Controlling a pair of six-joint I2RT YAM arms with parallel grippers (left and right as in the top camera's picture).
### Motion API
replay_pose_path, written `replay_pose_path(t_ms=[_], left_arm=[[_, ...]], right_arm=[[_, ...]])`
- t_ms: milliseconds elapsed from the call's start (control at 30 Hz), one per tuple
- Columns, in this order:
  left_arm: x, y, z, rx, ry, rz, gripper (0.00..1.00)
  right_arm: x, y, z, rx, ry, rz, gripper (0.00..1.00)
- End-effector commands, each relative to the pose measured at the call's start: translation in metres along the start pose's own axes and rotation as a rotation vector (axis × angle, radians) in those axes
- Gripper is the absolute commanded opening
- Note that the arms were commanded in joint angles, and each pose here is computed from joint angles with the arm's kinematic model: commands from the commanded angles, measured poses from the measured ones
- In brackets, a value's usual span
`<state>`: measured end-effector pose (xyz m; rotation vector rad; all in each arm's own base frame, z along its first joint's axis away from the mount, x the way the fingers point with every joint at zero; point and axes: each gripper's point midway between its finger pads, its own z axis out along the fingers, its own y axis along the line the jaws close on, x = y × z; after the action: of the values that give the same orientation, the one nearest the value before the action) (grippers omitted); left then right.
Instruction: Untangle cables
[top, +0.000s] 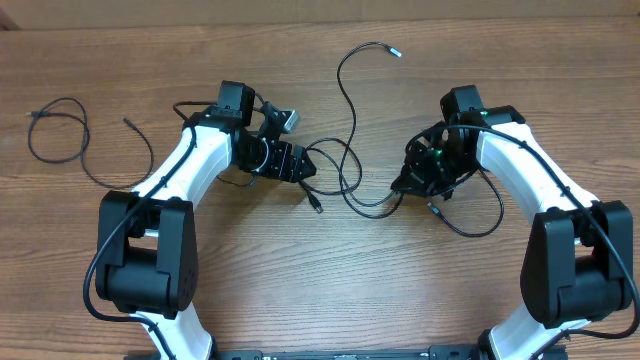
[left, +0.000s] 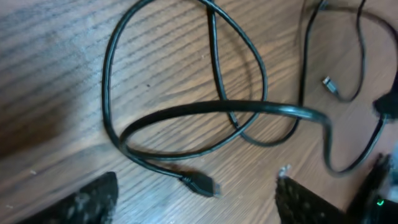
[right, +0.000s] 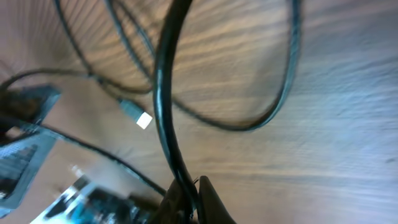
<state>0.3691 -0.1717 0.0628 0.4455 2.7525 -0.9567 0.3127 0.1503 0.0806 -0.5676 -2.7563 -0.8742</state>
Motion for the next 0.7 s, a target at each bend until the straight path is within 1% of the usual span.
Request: replay_pose_path(t_ms=[0, 133, 200, 267, 367, 433, 567, 600, 667], left_arm=[[0.002, -0.016, 0.003, 0.107, 0.007, -0.067, 0.83], [-0.003, -0.037, 0.000, 0.230, -0.009, -0.075, 0.87], [-0.006, -0.042, -0.002, 0.258, -0.016, -0.094, 0.90], [-0.008, -0.042, -0.001, 0.258, -0.021, -0.103, 0.93], [-0.008, -0.037, 0.000, 0.232, -0.020, -0.105, 0.99], [-0.007, -0.032, 0.001, 0.203, -0.017, -0.109, 1.00], [-0.002, -0.021, 0.004, 0.127, -0.001, -0.125, 0.99], [-0.001, -0.019, 0.005, 0.113, 0.001, -0.125, 0.97], [0.001, -0.014, 0.007, 0.077, 0.006, -0.137, 0.97]], right_arm=[[0.008, 0.025, -0.013, -0.107, 0.018, -0.039, 0.04], [0.004, 0.026, -0.013, -0.104, 0.000, -0.052, 0.04], [0.000, 0.024, -0.011, -0.077, -0.028, -0.064, 0.04], [-0.004, 0.019, -0.008, -0.030, -0.056, -0.040, 0.04], [-0.003, 0.022, -0.004, -0.016, -0.063, 0.015, 0.04], [-0.002, 0.029, 0.000, -0.025, -0.068, 0.019, 0.04], [-0.005, 0.050, 0.011, -0.034, -0.126, -0.087, 0.04], [-0.008, 0.054, 0.015, -0.018, -0.155, -0.117, 0.04], [-0.014, 0.061, 0.022, 0.035, -0.235, -0.182, 0.04]])
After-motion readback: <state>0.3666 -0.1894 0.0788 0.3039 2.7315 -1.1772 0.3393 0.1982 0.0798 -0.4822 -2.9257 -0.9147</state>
